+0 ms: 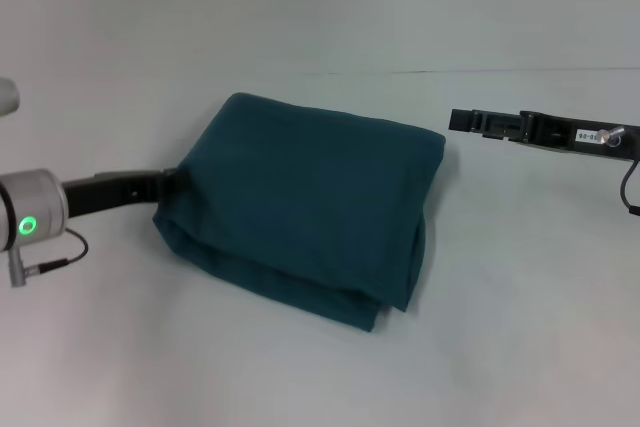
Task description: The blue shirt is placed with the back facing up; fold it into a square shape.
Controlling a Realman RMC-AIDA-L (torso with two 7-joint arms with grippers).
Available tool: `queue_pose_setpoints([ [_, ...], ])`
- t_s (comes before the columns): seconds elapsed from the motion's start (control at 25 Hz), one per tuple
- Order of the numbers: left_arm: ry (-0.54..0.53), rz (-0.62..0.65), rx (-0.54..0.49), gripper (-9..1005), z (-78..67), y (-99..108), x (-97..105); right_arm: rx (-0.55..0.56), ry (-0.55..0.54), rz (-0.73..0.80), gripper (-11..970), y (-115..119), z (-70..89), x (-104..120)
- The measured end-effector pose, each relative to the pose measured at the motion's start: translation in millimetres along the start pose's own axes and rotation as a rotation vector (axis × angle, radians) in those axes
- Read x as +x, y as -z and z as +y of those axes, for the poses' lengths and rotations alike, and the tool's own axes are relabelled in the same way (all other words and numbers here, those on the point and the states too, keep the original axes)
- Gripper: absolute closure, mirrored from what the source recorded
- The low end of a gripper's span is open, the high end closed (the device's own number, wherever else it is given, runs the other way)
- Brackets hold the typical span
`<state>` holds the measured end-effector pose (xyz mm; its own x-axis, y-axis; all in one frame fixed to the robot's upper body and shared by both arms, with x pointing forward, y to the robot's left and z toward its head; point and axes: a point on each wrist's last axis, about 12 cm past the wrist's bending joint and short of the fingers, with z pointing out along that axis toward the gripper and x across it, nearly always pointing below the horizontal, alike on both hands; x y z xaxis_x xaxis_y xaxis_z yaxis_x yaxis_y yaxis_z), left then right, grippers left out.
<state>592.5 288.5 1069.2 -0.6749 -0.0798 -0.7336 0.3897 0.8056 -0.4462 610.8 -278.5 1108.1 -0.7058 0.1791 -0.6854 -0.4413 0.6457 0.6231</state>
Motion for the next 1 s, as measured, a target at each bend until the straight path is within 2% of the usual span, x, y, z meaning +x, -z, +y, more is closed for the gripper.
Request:
queue_pose_setpoints([
  [0.48, 0.106, 0.044, 0.149, 901, -5.6, 22, 25, -0.004, 0.018, 0.025, 48, -3, 2.7, -3],
  [0.76, 0.131, 0.058, 0.193, 884, -15.2, 15, 37, -0.005, 0.018, 0.033, 48, -3, 2.9, -3],
  [1.0, 0.137, 0.063, 0.221, 870, -18.0, 17, 39, -0.007, 0.011, 0.037, 48, -3, 2.5, -1],
])
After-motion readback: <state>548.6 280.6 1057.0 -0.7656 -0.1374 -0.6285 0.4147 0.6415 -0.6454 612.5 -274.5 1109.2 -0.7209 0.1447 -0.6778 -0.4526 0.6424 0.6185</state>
